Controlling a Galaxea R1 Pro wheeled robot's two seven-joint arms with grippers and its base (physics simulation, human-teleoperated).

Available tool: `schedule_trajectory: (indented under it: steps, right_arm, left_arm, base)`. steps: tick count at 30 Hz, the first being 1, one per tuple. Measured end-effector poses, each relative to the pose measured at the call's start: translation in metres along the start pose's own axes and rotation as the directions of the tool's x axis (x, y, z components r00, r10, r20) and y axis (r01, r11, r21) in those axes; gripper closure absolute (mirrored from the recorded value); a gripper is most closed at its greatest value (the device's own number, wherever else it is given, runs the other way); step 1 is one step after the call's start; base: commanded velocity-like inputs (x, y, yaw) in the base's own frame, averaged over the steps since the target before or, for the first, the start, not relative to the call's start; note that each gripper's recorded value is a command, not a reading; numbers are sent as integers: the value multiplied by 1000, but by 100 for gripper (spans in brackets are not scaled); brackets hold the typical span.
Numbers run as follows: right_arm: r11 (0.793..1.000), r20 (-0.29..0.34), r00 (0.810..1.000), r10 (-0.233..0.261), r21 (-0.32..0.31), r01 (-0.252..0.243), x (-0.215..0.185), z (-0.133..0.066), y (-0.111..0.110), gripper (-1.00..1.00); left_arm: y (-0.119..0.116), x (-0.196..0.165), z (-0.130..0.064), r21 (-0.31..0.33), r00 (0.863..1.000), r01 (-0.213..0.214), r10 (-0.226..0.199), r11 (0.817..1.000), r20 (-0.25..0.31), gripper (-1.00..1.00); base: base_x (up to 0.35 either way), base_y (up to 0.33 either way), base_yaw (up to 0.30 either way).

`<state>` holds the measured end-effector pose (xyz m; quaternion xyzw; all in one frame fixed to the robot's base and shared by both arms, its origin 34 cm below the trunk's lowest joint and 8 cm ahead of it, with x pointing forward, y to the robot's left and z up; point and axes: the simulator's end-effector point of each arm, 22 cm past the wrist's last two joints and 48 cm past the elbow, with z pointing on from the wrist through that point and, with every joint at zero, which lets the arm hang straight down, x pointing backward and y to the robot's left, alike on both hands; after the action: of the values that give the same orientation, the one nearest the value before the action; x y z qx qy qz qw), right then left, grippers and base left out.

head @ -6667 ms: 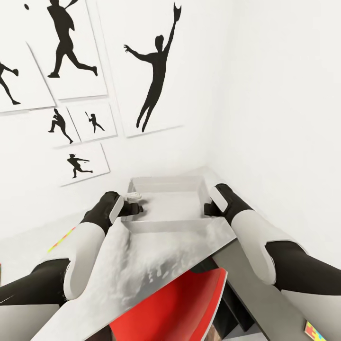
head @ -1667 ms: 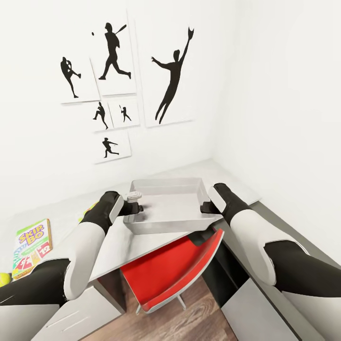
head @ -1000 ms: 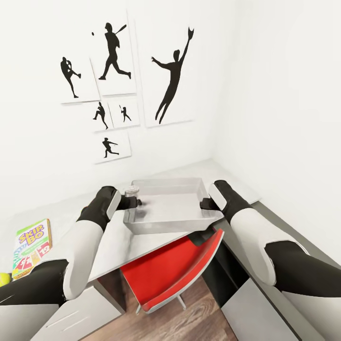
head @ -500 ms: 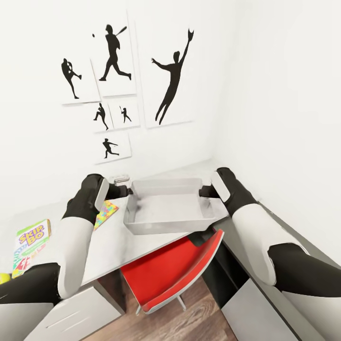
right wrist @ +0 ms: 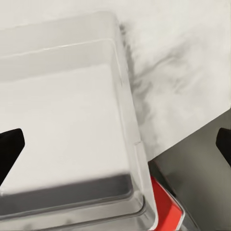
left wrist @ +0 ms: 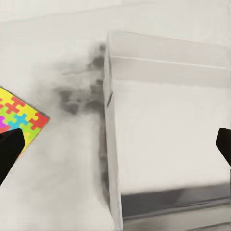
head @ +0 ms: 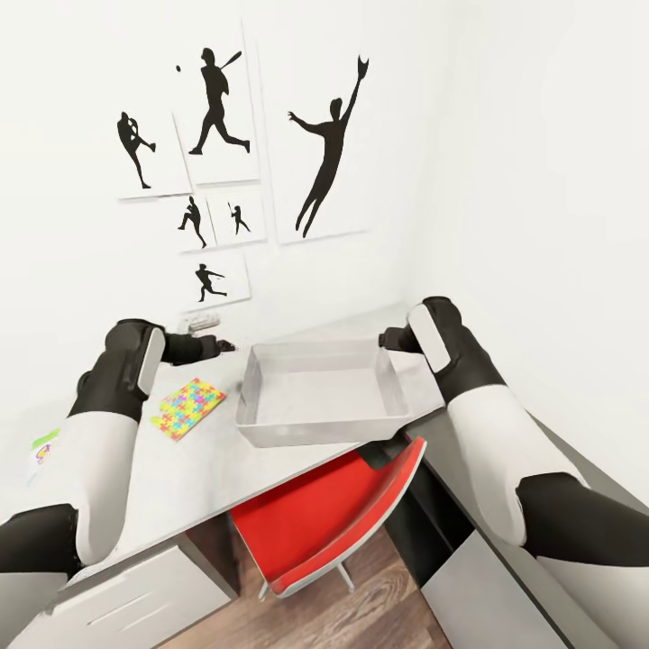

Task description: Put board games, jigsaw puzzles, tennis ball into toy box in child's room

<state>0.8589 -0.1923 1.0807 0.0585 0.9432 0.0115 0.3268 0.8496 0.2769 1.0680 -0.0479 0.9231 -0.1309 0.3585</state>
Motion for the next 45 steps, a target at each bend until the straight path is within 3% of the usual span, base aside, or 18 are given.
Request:
schedule_trajectory:
  steps: [6,11,16,18,21,26,30,31,33,36,37,40,45]
  right_arm:
    - [997,22,998,62,-39,-61,-3,-4,-15,-100]
    - [984,16,989,144,-106,-141,4,-4,-37,-100]
    - [951,-30,971,237,-197,-238,26,-2,-60,-100]
    - [923,-69,956,284,-249,-292,44,-2,-71,-100]
    - [899,-99,945,311,-292,-327,59,-3,-75,-100]
    - [822,-168,923,347,-419,-385,105,-16,-71,-100]
    - [753,-193,921,339,-531,-388,136,-39,-57,-100]
    - [715,-197,923,331,-586,-381,148,-54,-48,-100]
    - [677,-202,923,327,-632,-378,161,-69,-40,-100]
    - [627,-204,913,354,-672,-394,177,-83,-37,-100]
    - [602,-206,901,381,-685,-411,188,-87,-38,-100]
    - [559,-215,881,422,-703,-439,203,-94,-40,-100]
    - [483,-229,849,477,-739,-471,223,-106,-41,-100]
  left_arm:
    - [21,-11,-18,79,1000,1,-3,997,21,-100]
    - [35,-19,-39,173,999,-2,-4,985,36,-100]
    - [44,-22,-61,272,999,-4,-8,962,43,-100]
    - [48,-20,-69,305,999,-2,-11,952,40,-100]
    - [53,-14,-76,344,999,7,-18,939,28,-100]
    - [70,10,-78,372,999,53,-47,927,-24,-100]
    - [86,33,-77,380,994,107,-84,919,-77,-100]
    - [91,44,-76,389,990,134,-102,911,-102,-100]
    - [95,54,-77,405,984,163,-121,900,-127,-100]
    - [98,67,-81,429,978,193,-139,882,-155,-100]
    - [100,76,-83,446,974,211,-147,870,-174,-100]
    - [100,91,-87,471,967,236,-158,850,-200,-100]
    - [105,111,-92,482,958,264,-170,835,-231,-100]
  base:
    - [0,0,0]
    - [0,0,0]
    - [0,0,0]
    - [0,0,0]
    - [0,0,0]
    - [0,0,-22]
    - [-4,0,-118]
    - [-48,0,-157]
    - [-121,0,-166]
    - [-216,0,-177]
    - [-271,0,-183]
    - [-293,0,-185]
    - [-311,0,-188]
